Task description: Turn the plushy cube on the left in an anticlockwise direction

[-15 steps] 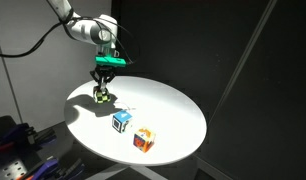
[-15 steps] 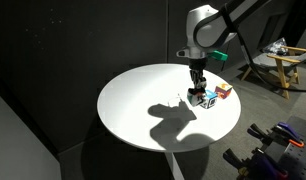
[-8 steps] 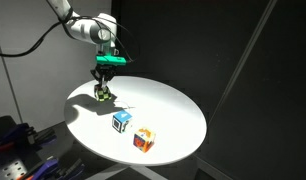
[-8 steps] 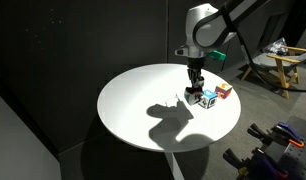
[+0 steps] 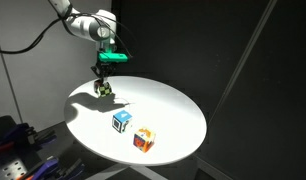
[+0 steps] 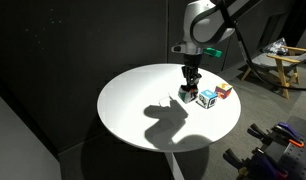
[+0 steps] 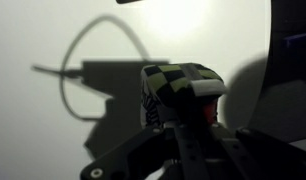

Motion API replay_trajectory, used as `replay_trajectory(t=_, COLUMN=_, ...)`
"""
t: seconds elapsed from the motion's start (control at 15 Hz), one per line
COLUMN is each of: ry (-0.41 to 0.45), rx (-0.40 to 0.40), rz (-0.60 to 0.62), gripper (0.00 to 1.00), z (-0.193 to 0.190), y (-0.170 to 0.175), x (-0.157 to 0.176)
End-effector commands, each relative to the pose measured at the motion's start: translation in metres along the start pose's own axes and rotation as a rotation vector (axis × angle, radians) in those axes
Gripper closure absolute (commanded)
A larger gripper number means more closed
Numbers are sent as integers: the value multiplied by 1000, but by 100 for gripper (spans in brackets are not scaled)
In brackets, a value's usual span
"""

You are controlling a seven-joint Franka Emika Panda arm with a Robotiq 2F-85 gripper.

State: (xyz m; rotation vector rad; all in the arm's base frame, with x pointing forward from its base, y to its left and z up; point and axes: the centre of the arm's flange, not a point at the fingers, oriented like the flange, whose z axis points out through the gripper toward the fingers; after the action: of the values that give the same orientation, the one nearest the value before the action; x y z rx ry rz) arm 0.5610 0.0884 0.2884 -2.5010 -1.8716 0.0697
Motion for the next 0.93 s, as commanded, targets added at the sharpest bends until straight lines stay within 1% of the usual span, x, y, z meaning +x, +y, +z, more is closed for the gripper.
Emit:
replay_trajectory(t=0.0, ry=28, rx=3, rz=-100, gripper=97, z=-9, y=5, x=0)
replay_trajectory(t=0.4, ry=23, rx=-2, rz=-210, gripper=97, z=-6, y=7, x=1)
replay_trajectory(t=0.87, ry=27, rx=-10, rz=-234, gripper=97, z=12, y=11, x=4)
